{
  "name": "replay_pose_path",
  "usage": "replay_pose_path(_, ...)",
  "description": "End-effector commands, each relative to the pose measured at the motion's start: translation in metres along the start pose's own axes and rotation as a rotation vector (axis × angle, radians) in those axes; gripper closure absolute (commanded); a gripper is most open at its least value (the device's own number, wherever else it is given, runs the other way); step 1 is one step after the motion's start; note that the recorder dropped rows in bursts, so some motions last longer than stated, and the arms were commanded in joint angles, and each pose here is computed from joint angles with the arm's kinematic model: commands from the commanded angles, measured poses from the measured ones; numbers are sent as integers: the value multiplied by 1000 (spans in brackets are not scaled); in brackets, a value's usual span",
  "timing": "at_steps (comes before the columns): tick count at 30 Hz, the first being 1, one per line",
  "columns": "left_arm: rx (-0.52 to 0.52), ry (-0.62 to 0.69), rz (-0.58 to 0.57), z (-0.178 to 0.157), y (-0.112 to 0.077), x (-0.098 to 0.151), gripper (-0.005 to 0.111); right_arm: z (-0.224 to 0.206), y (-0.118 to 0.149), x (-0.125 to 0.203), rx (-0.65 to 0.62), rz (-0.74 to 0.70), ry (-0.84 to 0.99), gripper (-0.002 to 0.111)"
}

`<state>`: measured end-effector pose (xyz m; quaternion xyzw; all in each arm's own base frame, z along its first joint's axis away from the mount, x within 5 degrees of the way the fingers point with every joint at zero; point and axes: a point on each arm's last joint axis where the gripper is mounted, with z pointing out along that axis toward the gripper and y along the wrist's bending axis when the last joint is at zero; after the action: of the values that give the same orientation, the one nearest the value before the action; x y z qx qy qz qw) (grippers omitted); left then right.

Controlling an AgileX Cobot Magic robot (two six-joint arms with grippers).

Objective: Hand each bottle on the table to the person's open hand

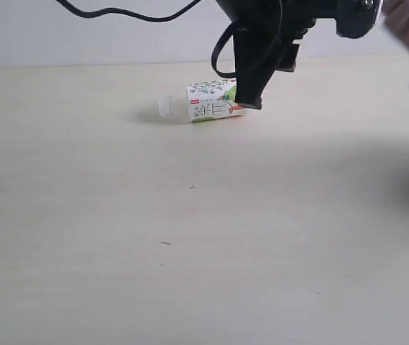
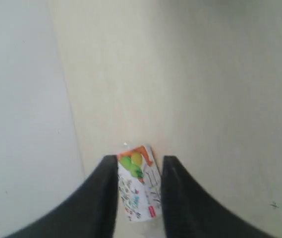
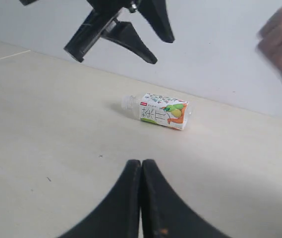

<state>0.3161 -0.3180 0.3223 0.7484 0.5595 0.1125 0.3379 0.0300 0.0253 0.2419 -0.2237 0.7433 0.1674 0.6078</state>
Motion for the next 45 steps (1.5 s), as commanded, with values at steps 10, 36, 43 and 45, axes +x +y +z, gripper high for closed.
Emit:
replay_pose_path(10, 49, 209, -832, -21, 5, 51, 106, 0, 0, 1, 1, -5, -1, 108)
replay_pose_path(36, -441, -909, -1152, -98, -221, 135, 107, 0, 0, 1, 1, -5, -1, 108)
replay_pose_path(43, -329, -989, -1058, -113, -250, 133, 107, 0, 0, 1, 1, -5, -1, 108)
replay_pose_path(45, -320, -1004, -1049, -117, -256, 134, 107, 0, 0, 1, 1, -5, -1, 108)
